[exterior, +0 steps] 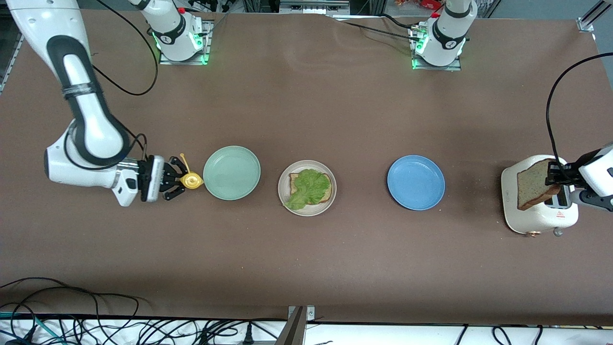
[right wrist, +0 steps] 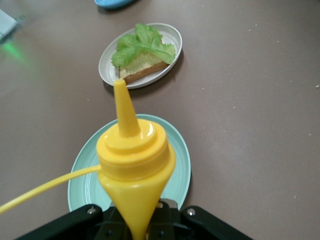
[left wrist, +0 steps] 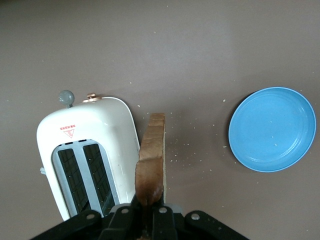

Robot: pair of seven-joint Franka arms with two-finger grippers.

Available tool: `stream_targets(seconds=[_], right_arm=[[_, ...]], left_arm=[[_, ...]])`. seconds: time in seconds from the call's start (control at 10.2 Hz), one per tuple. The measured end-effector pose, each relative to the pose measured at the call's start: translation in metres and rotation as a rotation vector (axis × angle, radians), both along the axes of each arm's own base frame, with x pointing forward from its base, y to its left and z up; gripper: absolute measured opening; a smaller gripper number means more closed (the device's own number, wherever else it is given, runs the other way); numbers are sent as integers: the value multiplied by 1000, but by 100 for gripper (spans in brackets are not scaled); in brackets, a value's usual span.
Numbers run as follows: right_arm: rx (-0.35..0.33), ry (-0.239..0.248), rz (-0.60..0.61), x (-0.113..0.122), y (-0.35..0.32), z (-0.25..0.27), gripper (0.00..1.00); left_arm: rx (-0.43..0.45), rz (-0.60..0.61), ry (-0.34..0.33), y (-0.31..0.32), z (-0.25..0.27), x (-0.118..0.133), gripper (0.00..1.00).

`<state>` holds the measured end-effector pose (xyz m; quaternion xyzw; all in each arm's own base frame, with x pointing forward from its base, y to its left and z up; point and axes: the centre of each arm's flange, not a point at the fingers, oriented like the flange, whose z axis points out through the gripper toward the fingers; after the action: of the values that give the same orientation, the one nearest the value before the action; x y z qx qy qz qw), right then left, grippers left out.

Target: Make sandwich on beige plate with both arms

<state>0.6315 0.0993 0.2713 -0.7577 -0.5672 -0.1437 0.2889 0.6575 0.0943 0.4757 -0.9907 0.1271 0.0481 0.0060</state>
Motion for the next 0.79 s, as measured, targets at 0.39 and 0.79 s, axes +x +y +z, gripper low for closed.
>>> stream_targets(seconds=[0.39, 0.79], right_arm=[[-323, -50, 63, 9, 95, 53, 8], [-625, -160, 85, -15, 187, 70, 8]], left_arm=[[-1, -3, 7, -2, -3, 1, 9], [-2, -4, 11, -2, -6, 1, 9]])
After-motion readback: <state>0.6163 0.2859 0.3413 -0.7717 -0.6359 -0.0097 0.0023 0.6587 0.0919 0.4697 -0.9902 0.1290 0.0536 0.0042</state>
